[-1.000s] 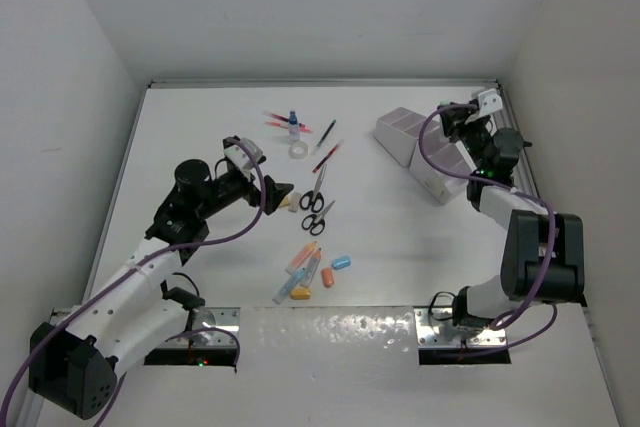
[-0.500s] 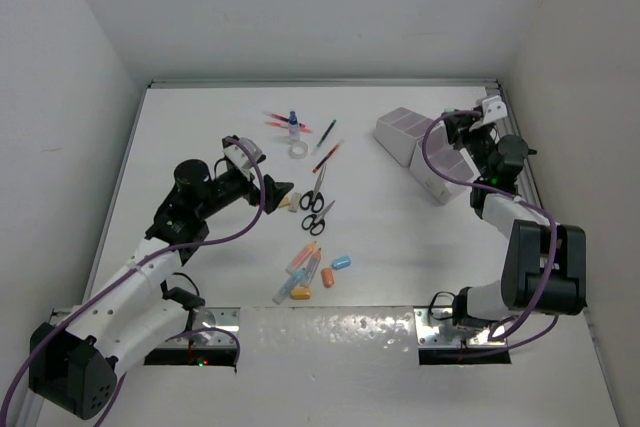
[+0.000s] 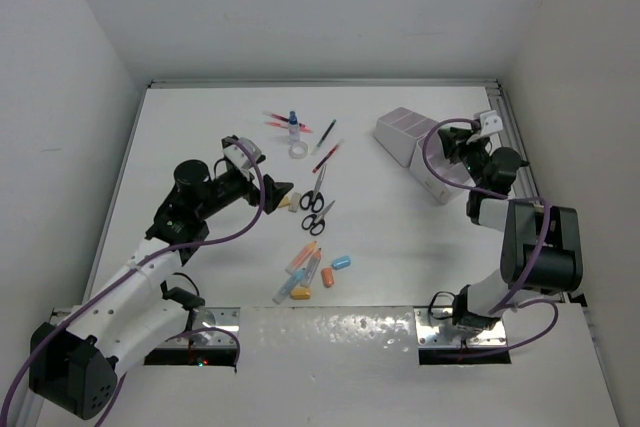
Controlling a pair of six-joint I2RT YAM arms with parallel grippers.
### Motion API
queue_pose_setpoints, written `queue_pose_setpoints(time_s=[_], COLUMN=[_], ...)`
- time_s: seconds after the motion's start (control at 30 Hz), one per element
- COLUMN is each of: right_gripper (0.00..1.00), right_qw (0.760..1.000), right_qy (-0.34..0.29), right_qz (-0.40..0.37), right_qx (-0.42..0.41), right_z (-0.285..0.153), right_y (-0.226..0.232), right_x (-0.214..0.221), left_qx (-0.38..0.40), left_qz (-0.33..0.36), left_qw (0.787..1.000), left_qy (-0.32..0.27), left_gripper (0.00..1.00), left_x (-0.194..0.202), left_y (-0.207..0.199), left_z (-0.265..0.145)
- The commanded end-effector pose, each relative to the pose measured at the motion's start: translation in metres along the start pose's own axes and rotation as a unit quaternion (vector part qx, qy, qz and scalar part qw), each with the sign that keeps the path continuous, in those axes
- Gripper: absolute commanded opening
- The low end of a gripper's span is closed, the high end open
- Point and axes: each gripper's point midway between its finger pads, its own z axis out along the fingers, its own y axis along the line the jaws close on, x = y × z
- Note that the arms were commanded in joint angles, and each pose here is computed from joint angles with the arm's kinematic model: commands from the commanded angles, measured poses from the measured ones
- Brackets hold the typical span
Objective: Sort the stationery into containers
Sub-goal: Place the pen in the storage box, then pick up the pen from the center of the board.
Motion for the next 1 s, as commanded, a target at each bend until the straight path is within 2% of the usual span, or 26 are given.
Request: queue_pose_setpoints(time_s=[0.0,0.07,0.13,0.23,0.27,0.33,0.47,0.53,0.57,0.6,0.63,0.67,0.7,0.73,0.77,0.8,0.87,0.97], right_gripper=[0.0,0.03,0.14,0.42,0.54,0.66,0.69,0.69,0.68,0.65,0.63,0.61,0.6,0.6,0.6,0.6,0.59,0.56], right_qw=[0.998,0.999,0.999,0.999,0.999,0.998,0.996,0.996,0.995,0.997,0.995,0.996,0.995,0.991,0.988,0.983,0.975,0.969], right_qy=[-0.054,-0.049,-0.048,-0.051,-0.054,-0.067,-0.082,-0.084,-0.096,-0.064,-0.057,-0.05,0.023,0.032,0.078,0.095,0.113,0.161], right_qz=[-0.017,-0.013,-0.006,0.006,0.006,0.003,0.002,0.011,0.008,0.015,0.013,0.001,0.014,0.012,0.031,0.046,0.083,0.095], right_qx=[-0.006,-0.005,-0.002,0.002,0.004,0.009,0.023,0.038,0.036,0.046,0.081,0.077,0.091,0.13,0.129,0.148,0.172,0.161], right_z=[0.006,0.007,0.007,0.005,0.003,0.001,-0.003,-0.005,-0.006,-0.006,-0.004,-0.002,-0.005,-0.003,-0.008,-0.013,-0.021,-0.045], right_y=[-0.002,-0.003,-0.004,-0.005,-0.005,-0.005,-0.007,-0.009,0.0,0.003,-0.004,0.015,0.02,0.019,0.042,0.046,0.068,0.106], right_x=[-0.028,-0.023,-0.021,-0.021,-0.024,-0.034,-0.052,-0.059,-0.074,-0.064,-0.071,-0.081,-0.053,-0.064,-0.053,-0.049,-0.048,-0.019], left_qx=[-0.005,-0.007,-0.006,-0.007,-0.008,-0.011,-0.01,-0.005,0.003,0.007,0.01,0.023,0.027,0.031,0.041,0.048,0.072,0.09], left_qz=[0.011,0.011,0.012,0.012,0.013,0.014,0.008,0.0,-0.007,-0.004,-0.004,-0.013,-0.019,-0.023,-0.033,-0.04,-0.03,0.001], left_qw=[1.0,1.0,1.0,1.0,1.0,1.0,1.0,1.0,1.0,1.0,0.999,0.994,0.99,0.985,0.971,0.961,0.952,0.943], left_qy=[-0.022,-0.023,-0.024,-0.022,-0.022,-0.02,-0.013,-0.008,0.013,0.027,0.039,0.105,0.139,0.166,0.235,0.269,0.297,0.322], left_gripper=[0.99,0.99,0.99,0.99,0.99,0.99,0.98,0.86,0.79,0.65,0.59,0.53,0.5,0.49,0.47,0.47,0.49,0.52], left_x=[-0.014,-0.014,-0.015,-0.014,-0.015,-0.014,-0.01,-0.009,0.0,0.006,0.007,0.04,0.054,0.061,0.089,0.105,0.112,0.123], left_y=[0.004,0.005,0.005,0.005,0.006,0.007,0.007,0.004,0.001,-0.001,-0.002,-0.01,-0.012,-0.014,-0.022,-0.027,-0.039,-0.056], left_z=[0.001,0.001,0.001,0.001,0.001,0.001,0.0,0.001,0.002,0.002,0.004,0.003,0.002,0.002,-0.003,-0.009,-0.008,-0.003])
